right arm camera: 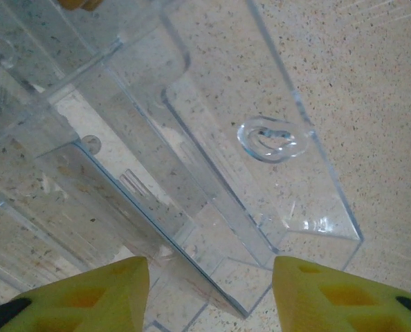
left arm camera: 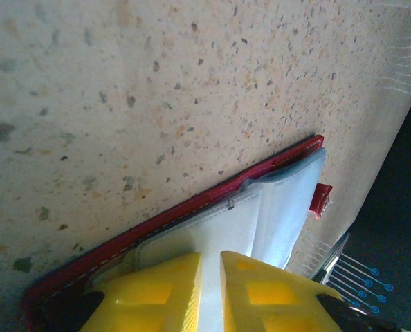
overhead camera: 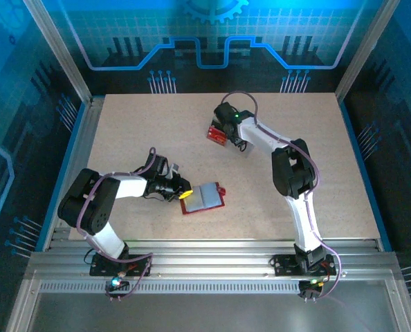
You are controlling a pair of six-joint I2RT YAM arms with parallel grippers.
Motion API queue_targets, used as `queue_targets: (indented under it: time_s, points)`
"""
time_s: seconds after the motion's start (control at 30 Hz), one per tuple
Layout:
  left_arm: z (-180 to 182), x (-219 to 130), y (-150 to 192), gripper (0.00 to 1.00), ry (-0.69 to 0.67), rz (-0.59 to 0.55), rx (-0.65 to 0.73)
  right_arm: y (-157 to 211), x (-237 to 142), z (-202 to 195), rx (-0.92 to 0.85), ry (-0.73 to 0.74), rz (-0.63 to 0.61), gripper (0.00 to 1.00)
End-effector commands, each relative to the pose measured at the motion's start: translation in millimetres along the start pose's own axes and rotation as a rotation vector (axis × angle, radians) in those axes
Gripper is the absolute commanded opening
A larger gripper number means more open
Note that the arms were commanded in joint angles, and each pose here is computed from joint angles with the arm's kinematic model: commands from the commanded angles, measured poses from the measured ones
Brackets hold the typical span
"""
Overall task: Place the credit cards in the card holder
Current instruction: Pick up the credit card from the storage box.
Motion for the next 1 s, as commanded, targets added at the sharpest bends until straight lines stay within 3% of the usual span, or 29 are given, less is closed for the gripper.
queue_targets:
  time_s: [0.0, 0.2, 0.57, 0.97]
  points:
    - [26.6, 12.1, 18.3, 0.16, -0.134, 0.063, -0.056, -5.0, 9.2, -4.2, -0.001, 0.038, 0.000, 0.48]
    - [26.5, 12.4, 18.1, 0.16, -0.134, 0.064, -0.057, -6.7, 11.1, -4.4, -0.013, 0.048, -0.004, 0.42]
    - [26.6, 13.0, 17.7, 0.16, -0.131, 0.065, -0.058, -13.0, 4.9, -14.9, -0.021, 0.080, -0.029, 0.41]
    - [26.4, 13.0, 17.7, 0.16, -0.130, 0.065, -0.059, -17.9, -1.1, -20.6, -0.026, 0.076, -0.041, 0.34]
Point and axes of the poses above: each hand's point on the last joint's axis, 136 mm out from that joint toward the fingers, its own x axis out along the fingers, its own z axis along the line the jaws close on, y = z × x, the point moved 10 cm from there along -x, back along the fingers, and after that the axes turned 11 degrees about x, right-handed, at the moved point
